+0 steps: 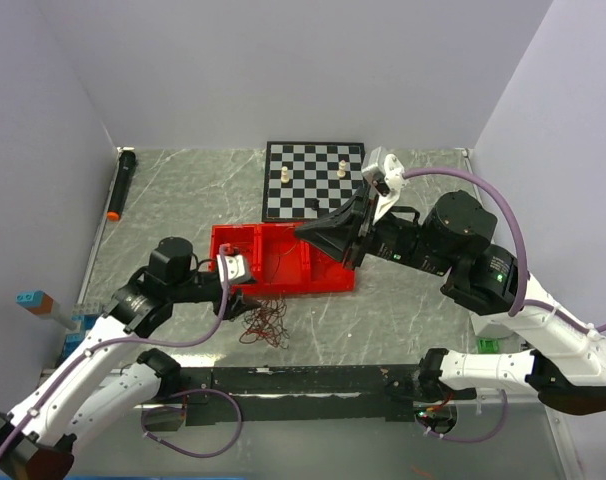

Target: Untangle the cables

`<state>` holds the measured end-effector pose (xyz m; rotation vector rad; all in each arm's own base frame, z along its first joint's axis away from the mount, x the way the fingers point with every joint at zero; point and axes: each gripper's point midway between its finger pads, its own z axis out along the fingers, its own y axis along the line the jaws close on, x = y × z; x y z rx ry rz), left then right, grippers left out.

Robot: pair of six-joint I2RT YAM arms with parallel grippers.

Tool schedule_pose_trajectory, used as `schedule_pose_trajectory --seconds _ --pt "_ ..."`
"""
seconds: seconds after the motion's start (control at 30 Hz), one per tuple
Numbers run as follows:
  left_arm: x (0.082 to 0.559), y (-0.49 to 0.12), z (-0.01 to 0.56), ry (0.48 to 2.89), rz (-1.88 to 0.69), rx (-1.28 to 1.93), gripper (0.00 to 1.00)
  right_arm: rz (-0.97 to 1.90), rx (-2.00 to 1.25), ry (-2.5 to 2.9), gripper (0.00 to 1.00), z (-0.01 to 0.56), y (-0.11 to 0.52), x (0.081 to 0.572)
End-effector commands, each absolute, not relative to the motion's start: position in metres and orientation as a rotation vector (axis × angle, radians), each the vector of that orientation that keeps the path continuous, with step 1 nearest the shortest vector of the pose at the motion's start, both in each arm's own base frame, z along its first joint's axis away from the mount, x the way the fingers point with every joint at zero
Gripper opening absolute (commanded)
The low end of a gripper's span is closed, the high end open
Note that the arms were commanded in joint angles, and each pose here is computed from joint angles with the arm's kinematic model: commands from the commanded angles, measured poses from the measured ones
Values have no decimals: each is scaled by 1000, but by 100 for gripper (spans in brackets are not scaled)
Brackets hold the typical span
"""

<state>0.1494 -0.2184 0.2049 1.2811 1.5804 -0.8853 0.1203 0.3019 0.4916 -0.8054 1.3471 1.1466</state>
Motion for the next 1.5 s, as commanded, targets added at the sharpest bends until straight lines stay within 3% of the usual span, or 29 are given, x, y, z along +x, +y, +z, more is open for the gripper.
schedule_pose_trajectory --seconds 0.0,0.27,0.53,0.67,0.8,0.9,1.03,1.13,1.23,1.37,1.47 --pt "177 -193 217 1567 -631 1241 61 1166 -810 1309 0 504 296 112" --pt "175 -184 234 1515 -590 1287 73 1192 -852 1354 0 486 302 107" --pt "134 -186 230 1386 -704 1551 72 1147 -838 1379 0 477 301 115" --pt "152 -186 261 1365 -632 1446 64 1118 -818 1396 0 473 301 121" --pt "115 -200 281 1303 -891 1475 52 1102 -796 1386 0 477 300 126" --pt "91 -204 268 1331 -1082 1483 44 1099 -790 1373 0 481 300 127" --pt "90 -200 243 1327 -1031 1537 30 1091 -788 1361 0 485 303 130" --pt "92 -199 235 1335 -1019 1560 27 1090 -794 1355 0 488 306 130" --pt "97 -197 221 1361 -981 1569 32 1095 -802 1346 0 491 308 130" --pt "133 -194 205 1396 -779 1536 64 1097 -807 1343 0 492 309 130" --pt "151 -195 196 1442 -736 1501 72 1101 -810 1344 0 491 310 130"
